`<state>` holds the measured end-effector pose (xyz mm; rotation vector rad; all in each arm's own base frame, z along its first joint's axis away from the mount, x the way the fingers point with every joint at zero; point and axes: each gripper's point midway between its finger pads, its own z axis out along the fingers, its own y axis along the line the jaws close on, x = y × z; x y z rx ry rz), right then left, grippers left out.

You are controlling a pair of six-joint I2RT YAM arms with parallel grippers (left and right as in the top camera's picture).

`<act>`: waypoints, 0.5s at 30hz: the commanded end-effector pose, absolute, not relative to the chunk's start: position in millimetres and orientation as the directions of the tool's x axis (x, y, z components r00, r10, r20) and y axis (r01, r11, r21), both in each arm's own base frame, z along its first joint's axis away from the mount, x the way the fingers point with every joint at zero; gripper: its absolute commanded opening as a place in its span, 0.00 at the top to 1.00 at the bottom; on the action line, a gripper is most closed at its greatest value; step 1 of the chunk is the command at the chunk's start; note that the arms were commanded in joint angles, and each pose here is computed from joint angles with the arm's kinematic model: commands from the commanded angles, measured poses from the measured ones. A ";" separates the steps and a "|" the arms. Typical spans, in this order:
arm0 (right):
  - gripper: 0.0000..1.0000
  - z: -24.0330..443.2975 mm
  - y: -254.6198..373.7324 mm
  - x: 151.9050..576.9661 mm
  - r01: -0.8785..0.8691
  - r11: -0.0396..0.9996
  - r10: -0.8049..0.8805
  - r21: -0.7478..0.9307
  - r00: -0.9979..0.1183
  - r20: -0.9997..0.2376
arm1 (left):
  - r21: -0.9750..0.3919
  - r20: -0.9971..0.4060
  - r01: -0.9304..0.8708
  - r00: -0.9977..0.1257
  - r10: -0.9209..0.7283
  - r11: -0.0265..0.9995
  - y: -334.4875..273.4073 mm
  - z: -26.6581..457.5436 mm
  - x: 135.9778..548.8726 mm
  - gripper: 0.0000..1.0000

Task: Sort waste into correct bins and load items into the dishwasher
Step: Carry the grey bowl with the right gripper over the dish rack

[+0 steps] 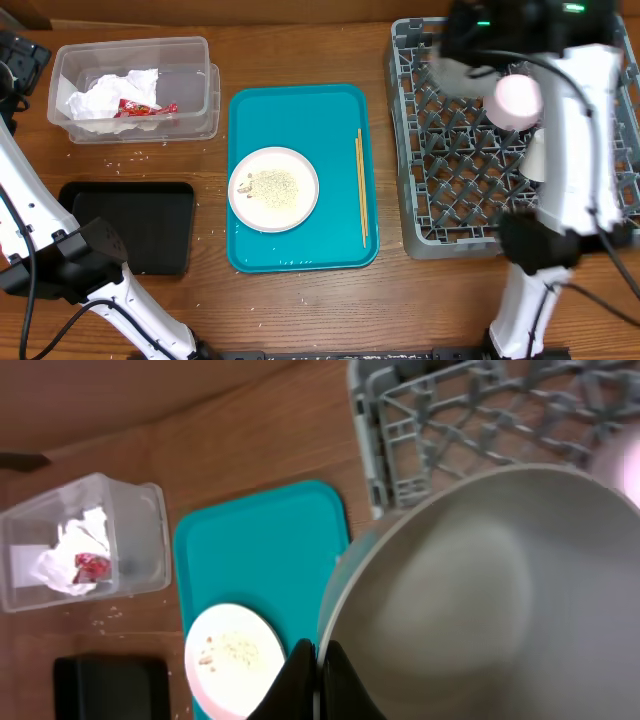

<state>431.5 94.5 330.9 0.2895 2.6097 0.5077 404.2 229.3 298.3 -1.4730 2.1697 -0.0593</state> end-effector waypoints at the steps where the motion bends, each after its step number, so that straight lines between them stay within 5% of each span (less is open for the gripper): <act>1: 0.96 360.0 75.6 384.0 0.071 0.903 0.267 0.424 -0.866 -0.423 | -0.296 -0.395 -0.853 -0.301 -0.868 0.431 228.4 296.0 406.4 0.00; 7: 0.96 303.9 64.9 341.9 0.075 0.874 0.203 0.480 -0.954 -0.221 | -0.297 -0.395 -0.852 -0.301 -0.868 0.431 228.3 296.0 406.4 0.00; 11: 0.96 299.9 80.6 340.0 -0.111 0.624 0.104 0.774 -0.969 -0.223 | -0.297 -0.395 -0.852 -0.301 -0.868 0.431 228.3 296.0 406.4 0.00; 15: 0.96 284.2 54.6 346.7 -0.056 0.500 0.211 0.864 -0.960 -0.184 | -0.296 -0.395 -0.853 -0.301 -0.868 0.431 228.4 296.0 406.4 0.00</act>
